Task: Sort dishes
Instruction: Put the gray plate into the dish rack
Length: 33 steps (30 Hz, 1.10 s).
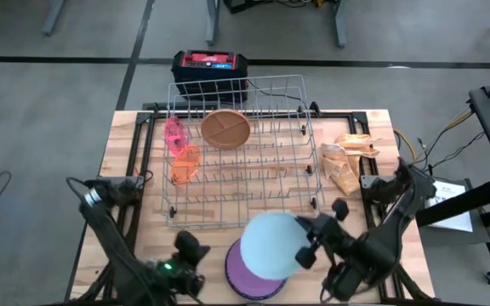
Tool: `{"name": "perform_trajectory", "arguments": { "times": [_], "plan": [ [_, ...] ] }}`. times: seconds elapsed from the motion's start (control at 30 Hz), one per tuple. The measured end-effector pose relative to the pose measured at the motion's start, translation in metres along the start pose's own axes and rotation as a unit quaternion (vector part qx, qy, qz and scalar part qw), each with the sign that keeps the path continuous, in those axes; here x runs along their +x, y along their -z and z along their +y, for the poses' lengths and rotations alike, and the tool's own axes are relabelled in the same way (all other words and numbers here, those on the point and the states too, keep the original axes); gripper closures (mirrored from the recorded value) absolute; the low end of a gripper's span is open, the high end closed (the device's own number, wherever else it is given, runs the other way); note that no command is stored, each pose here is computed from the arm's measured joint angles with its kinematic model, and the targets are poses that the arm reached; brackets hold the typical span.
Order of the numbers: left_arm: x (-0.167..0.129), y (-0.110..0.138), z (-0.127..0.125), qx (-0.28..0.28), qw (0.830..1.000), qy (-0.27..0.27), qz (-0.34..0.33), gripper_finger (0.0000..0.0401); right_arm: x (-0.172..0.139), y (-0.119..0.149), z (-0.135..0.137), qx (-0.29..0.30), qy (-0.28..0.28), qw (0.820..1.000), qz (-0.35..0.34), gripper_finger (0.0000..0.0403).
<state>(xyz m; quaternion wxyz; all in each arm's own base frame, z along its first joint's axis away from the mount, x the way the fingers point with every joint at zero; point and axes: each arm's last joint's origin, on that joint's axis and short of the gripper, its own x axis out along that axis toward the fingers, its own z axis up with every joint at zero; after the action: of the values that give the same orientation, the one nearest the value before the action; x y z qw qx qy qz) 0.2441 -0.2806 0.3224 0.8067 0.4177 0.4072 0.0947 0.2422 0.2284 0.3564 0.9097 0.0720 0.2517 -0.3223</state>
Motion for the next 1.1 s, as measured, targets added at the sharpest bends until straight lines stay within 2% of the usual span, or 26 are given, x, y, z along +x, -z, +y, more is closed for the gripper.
{"name": "perform_trajectory", "arguments": {
  "times": [0.2, 0.33, 0.47, 0.57, 0.73, 0.83, 0.93, 1.03, 1.1],
  "plan": [
    [-0.019, 0.041, 0.046, -0.032, 0.999, -0.018, -0.028, 0.0401, 0.01, -0.045, -0.023, -0.069, 0.044, 0.993, -0.084, 0.0403],
    [-0.029, 0.072, 0.074, -0.061, 0.997, -0.016, -0.043, 0.0401, 0.017, -0.082, -0.05, -0.112, 0.104, 0.98, -0.13, 0.0403],
    [-0.035, 0.101, 0.1, -0.099, 0.992, -0.046, -0.071, 0.0401, 0.032, -0.11, -0.08, -0.15, 0.178, 0.962, -0.14, 0.0403],
    [-0.042, 0.12, 0.119, -0.135, 0.984, -0.069, -0.097, 0.0401, 0.045, -0.13, -0.107, -0.171, 0.25, 0.942, -0.142, 0.0403],
    [-0.052, 0.143, 0.146, -0.194, 0.967, -0.093, -0.135, 0.0401, 0.072, -0.154, -0.148, -0.195, 0.375, 0.898, -0.122, 0.0403],
    [-0.057, 0.156, 0.16, -0.221, 0.956, -0.116, -0.153, 0.0401, 0.092, -0.164, -0.173, -0.195, 0.434, 0.875, -0.09, 0.0403],
    [-0.063, 0.167, 0.175, -0.25, 0.942, -0.146, -0.171, 0.0401, 0.115, -0.173, -0.195, -0.17, 0.482, 0.857, -0.068, 0.0403],
    [-0.07, 0.179, 0.191, -0.281, 0.927, -0.162, -0.186, 0.0401, 0.141, -0.178, -0.209, -0.147, 0.492, 0.858, -0.031, 0.0403],
    [-0.074, 0.185, 0.199, -0.299, 0.919, -0.17, -0.193, 0.0401, 0.16, -0.184, -0.217, -0.129, 0.459, 0.879, 0.006, 0.0403]
  ]
}}
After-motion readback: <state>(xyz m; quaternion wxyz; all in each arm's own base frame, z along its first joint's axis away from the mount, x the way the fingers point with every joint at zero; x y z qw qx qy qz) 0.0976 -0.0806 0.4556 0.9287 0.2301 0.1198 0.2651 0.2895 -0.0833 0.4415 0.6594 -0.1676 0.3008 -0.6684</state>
